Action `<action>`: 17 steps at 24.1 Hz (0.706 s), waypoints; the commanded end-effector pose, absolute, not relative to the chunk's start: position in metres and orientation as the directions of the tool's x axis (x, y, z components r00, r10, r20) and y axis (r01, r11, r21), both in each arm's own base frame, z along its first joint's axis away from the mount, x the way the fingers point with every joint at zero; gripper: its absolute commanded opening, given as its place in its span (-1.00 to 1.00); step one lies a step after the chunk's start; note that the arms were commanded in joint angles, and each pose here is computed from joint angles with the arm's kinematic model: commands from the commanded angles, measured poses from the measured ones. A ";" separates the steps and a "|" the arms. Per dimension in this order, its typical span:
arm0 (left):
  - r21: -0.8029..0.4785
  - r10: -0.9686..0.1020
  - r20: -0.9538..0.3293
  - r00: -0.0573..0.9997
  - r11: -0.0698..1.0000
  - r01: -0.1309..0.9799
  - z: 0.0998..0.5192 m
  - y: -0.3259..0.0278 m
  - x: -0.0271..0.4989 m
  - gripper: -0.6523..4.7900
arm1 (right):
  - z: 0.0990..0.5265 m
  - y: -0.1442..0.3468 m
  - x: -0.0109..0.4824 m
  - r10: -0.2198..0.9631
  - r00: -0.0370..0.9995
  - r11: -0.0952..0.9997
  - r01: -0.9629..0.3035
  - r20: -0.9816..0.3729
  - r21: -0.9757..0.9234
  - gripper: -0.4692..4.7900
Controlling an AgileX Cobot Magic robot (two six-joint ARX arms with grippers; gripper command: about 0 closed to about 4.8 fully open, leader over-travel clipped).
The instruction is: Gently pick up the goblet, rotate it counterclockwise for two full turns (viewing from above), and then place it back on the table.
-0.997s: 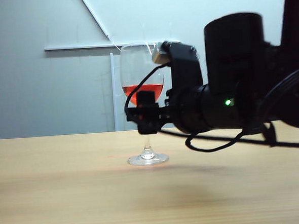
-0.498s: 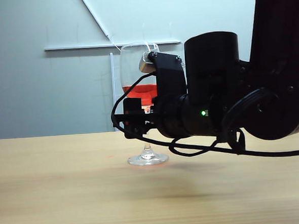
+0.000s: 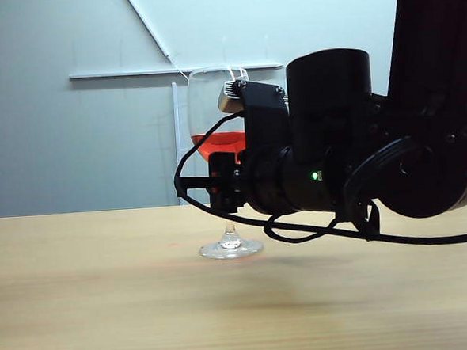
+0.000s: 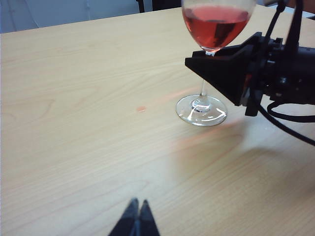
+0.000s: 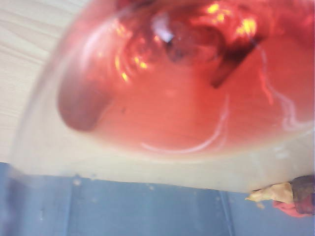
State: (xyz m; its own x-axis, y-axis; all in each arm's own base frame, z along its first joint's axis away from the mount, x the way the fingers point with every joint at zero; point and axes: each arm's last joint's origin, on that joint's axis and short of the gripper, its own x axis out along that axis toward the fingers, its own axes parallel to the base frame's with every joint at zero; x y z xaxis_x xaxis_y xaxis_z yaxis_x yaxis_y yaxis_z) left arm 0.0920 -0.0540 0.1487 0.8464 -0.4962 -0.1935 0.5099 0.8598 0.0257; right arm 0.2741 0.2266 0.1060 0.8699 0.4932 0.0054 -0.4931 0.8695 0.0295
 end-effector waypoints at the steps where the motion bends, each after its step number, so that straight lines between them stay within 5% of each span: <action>1: 0.026 -0.499 -0.183 0.847 0.859 0.511 0.151 -0.054 0.092 -0.78 | 0.109 0.227 0.274 0.492 0.870 0.870 -0.492 0.026 0.031 -0.33; 17: 0.026 -0.499 -0.183 0.847 0.859 0.511 0.151 -0.054 0.092 -0.78 | 0.110 0.227 0.274 0.492 0.870 0.870 -0.492 0.032 0.033 -0.64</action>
State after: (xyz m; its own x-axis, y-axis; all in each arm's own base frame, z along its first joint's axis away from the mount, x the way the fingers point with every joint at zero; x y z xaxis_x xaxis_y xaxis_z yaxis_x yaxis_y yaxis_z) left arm 0.0920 -0.0540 0.1487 0.8464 -0.4962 -0.1935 0.5099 0.8598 0.0257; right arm 0.2740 0.2266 0.1054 0.8701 0.4929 0.0017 -0.4927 0.8698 0.0253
